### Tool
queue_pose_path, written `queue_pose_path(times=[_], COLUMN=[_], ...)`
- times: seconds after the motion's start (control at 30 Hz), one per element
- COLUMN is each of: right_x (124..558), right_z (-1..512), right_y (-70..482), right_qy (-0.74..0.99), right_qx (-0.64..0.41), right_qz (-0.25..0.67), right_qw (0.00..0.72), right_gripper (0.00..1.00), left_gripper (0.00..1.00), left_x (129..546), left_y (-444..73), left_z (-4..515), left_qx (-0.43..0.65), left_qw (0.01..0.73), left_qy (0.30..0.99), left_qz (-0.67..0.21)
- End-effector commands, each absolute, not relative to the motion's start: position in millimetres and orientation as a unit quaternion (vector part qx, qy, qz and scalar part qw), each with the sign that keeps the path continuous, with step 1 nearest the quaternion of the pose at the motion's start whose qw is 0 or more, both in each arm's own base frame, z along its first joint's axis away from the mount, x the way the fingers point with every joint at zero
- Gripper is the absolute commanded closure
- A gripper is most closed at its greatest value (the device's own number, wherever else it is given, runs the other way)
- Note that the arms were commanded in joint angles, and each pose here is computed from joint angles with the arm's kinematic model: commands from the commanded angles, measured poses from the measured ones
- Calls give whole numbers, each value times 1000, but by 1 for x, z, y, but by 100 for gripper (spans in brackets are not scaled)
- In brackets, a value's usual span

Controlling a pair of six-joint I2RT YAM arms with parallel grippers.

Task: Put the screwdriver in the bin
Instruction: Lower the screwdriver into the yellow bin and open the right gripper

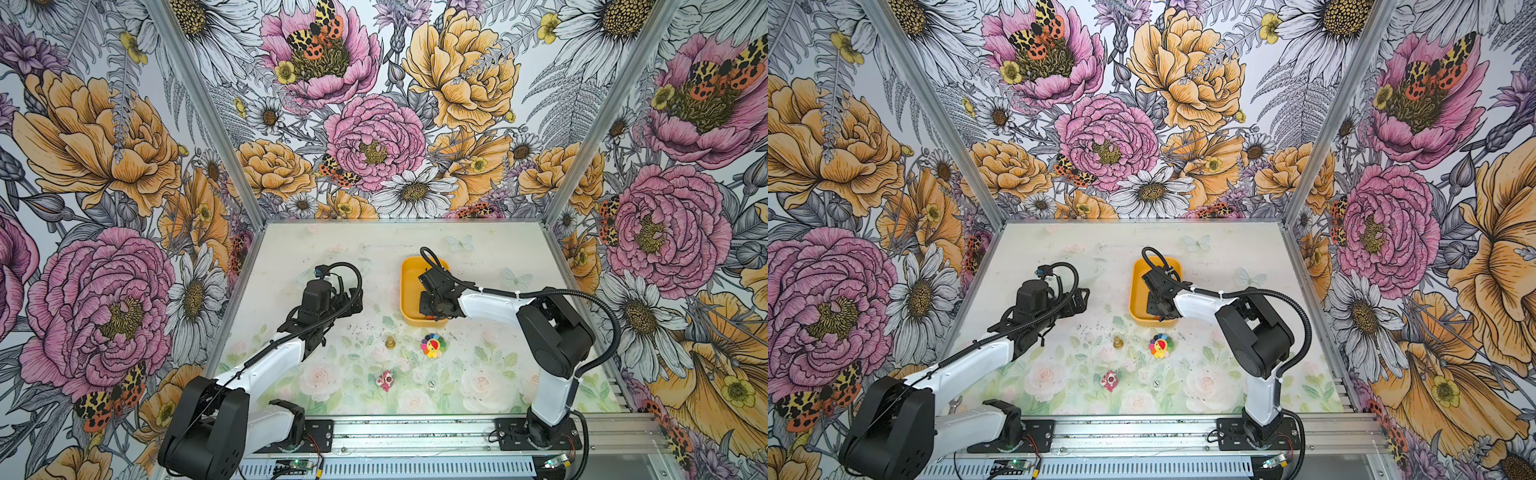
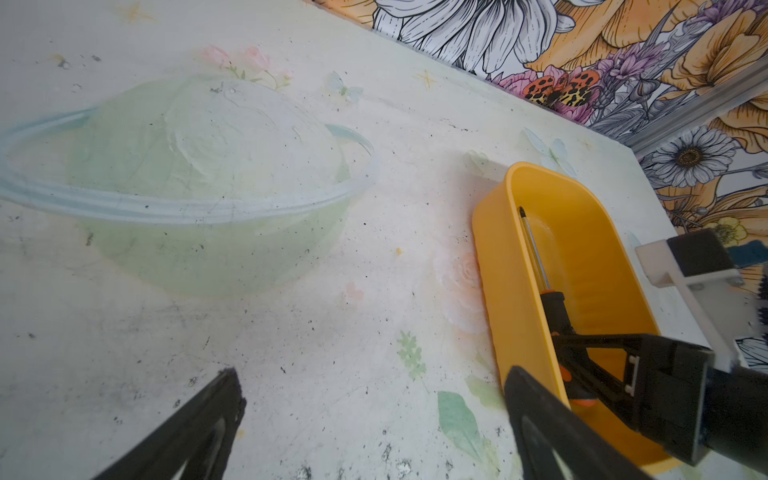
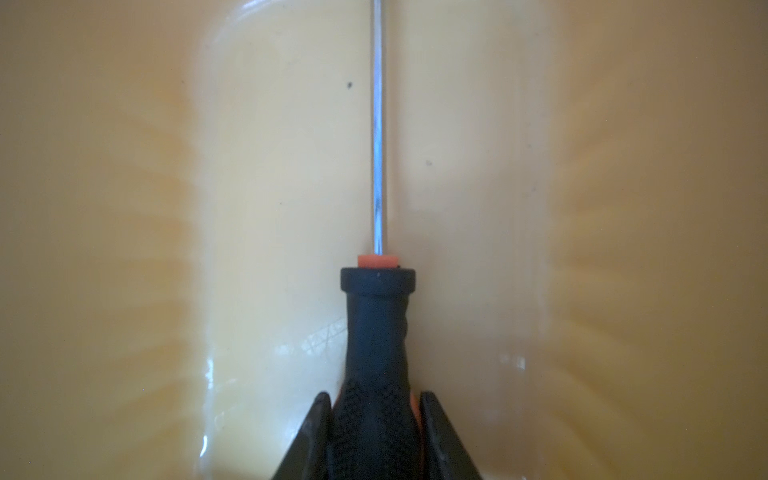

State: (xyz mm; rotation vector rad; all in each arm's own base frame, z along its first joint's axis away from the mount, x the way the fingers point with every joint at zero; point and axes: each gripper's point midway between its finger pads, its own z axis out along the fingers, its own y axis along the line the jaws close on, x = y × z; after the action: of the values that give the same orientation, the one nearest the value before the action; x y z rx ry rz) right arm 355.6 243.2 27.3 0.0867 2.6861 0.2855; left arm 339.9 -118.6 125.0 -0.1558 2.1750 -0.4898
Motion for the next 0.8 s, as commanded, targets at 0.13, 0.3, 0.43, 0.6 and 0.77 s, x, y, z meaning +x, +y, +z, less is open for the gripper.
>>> queue_pose_path(times=[0.13,0.3,0.43,0.6,0.77], right_x=[359,359,360,359,358], right_z=[28,39,57,79,98], right_y=[253,252,246,245,236], right_qy=[969,966,962,955,947], right_qx=[-2,-20,-43,-86,-118], right_qz=[109,106,95,90,75], right_qw=[222,235,254,270,288], right_gripper=[52,49,46,44,44], left_gripper=[1,1,1,1,1], left_x=[345,344,343,344,344], left_y=[-119,-117,-115,-113,-114], left_z=[133,135,140,145,145], left_qx=[-63,-64,-64,-65,-60], left_qw=[447,447,453,458,455], left_qy=[873,873,871,869,872], left_qz=[-186,-183,-179,-175,-170])
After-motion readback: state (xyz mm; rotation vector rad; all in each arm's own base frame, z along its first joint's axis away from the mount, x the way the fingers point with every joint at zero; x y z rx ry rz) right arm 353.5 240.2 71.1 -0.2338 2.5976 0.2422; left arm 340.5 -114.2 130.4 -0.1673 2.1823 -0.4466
